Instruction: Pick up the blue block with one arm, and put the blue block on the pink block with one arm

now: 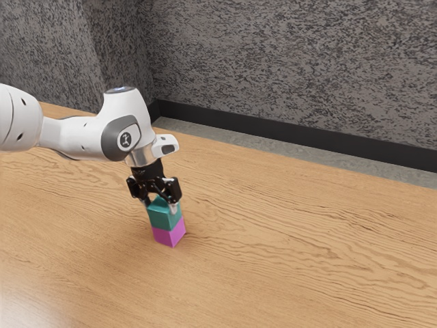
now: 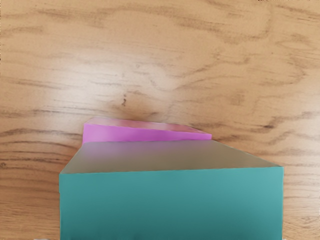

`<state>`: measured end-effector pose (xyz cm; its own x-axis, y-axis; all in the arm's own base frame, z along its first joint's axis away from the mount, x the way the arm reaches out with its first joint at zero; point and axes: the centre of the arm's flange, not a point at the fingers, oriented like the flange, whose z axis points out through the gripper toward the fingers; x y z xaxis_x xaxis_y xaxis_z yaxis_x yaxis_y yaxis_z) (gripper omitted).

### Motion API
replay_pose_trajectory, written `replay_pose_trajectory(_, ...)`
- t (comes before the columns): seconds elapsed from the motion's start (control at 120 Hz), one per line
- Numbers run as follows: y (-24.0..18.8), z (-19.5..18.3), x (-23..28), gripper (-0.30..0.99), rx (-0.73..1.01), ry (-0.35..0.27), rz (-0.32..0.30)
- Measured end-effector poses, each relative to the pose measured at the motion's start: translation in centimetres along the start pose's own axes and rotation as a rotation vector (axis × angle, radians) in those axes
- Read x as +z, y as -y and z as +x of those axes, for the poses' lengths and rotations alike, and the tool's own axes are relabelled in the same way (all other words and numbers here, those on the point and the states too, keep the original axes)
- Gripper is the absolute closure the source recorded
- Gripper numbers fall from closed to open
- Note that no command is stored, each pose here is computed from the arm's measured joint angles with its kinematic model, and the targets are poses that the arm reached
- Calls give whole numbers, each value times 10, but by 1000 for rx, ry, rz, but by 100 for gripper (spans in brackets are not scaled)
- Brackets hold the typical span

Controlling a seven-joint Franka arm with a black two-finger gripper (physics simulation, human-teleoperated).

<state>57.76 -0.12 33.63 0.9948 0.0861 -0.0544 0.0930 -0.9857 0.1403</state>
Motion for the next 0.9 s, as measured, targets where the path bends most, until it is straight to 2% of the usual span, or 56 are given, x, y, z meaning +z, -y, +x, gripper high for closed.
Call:
replay_pose_trajectory(0.133,0,0,-4,8,-19,-7,0)
replay_pose_trajectory(0.217,-5,-4,-27,6,-21,-45,5)
replay_pose_trajectory(0.325,-34,-22,-100,3,15,-155,21)
replay_pose_trajectory(0.375,-53,-17,-150,3,48,-205,28)
replay_pose_trajectory(0.467,-81,-16,-211,2,133,-234,56)
replay_pose_trajectory(0.533,-99,-20,-254,1,208,-264,104)
replay_pose_trajectory(0.683,-125,-33,-275,1,323,-228,167)
replay_pose_trajectory(0.9,-147,-45,-272,0,418,-179,193)
